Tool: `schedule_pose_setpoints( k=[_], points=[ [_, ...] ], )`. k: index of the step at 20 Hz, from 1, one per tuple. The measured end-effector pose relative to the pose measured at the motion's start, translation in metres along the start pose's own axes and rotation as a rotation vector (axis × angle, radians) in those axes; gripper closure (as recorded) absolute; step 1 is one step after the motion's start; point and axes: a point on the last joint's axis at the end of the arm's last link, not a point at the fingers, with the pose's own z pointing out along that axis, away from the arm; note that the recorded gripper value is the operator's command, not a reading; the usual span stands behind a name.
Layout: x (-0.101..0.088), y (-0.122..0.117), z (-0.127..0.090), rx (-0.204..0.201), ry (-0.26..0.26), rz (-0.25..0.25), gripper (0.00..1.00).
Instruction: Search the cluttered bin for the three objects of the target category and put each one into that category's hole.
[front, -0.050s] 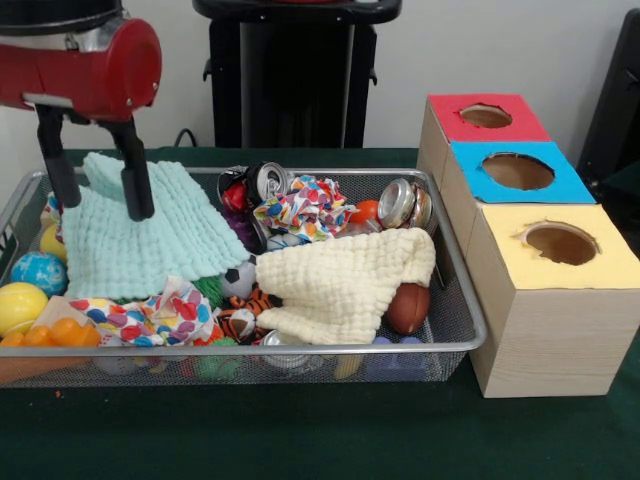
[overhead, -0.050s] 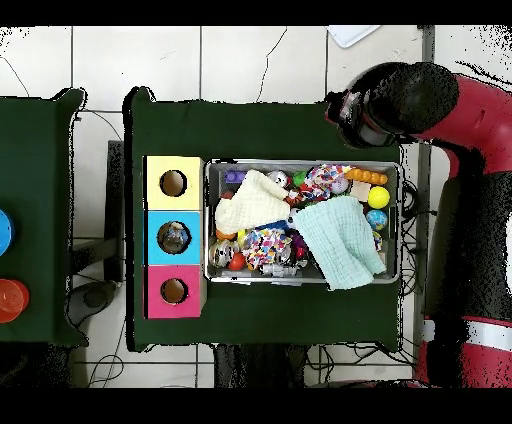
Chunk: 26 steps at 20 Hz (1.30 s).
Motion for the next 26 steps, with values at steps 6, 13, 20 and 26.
schedule_pose_setpoints(
  k=[6,13,20,26],
  points=[
    [0.008,0.002,0.009,0.004,0.023,-0.009,0.00],
    [0.029,0.007,0.026,0.011,0.078,-0.029,0.00],
    [0.052,0.009,0.050,0.031,0.130,-0.057,0.00],
    [0.064,0.002,0.074,0.074,0.118,-0.094,0.00]
  ],
)
